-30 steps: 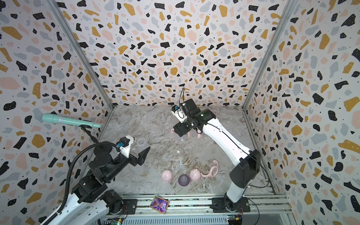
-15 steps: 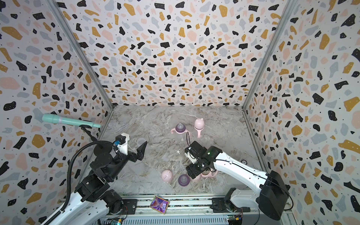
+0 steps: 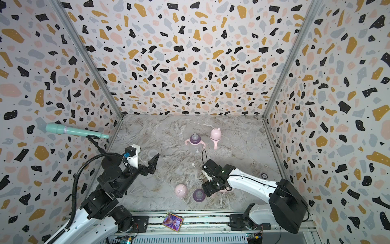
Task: Assemble the baby bottles
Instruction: Pick up the lid from the center of the board, then close the lid on the baby bottle.
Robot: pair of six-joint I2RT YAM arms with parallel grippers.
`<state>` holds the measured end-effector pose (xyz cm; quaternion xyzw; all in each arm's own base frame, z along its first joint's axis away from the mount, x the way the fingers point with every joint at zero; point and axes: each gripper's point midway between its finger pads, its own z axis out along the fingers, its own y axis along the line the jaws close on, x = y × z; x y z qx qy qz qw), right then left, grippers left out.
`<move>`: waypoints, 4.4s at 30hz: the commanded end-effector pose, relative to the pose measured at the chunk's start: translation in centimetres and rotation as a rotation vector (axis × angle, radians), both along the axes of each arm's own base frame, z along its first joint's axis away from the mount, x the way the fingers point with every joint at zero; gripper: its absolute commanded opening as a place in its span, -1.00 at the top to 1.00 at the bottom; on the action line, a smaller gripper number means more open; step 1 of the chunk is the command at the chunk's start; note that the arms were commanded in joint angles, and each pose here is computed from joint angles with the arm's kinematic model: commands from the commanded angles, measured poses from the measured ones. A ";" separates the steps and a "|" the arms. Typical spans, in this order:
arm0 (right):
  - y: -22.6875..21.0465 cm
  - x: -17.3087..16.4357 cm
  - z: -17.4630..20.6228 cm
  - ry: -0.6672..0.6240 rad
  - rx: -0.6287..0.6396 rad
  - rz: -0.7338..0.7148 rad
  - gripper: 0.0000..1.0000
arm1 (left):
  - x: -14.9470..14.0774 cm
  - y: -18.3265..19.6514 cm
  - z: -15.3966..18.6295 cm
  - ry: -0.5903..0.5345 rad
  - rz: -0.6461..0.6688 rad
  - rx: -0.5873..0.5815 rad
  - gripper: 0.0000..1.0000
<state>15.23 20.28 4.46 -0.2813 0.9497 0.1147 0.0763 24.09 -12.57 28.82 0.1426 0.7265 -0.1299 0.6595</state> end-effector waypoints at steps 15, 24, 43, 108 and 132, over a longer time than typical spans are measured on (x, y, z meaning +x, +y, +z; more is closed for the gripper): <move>-0.4 2.7 2.3 -0.106 -0.071 -0.044 -0.15 | -0.4 0.0 1.3 -0.025 -0.012 -0.008 -0.99; 1.7 8.2 12.7 -0.275 0.086 -0.051 0.07 | -0.4 -0.2 0.5 -0.012 -0.025 -0.002 -0.99; 7.4 25.3 21.9 -0.466 0.087 0.060 0.23 | -0.5 0.0 -0.9 0.025 -0.016 0.001 -0.99; 9.1 26.5 17.2 -0.375 0.064 0.104 -0.26 | -0.2 -0.7 -2.0 0.060 -0.042 0.035 -0.99; 10.2 27.7 16.8 -0.379 0.080 0.127 -0.32 | 0.0 -1.2 -2.3 0.074 -0.057 0.055 -0.99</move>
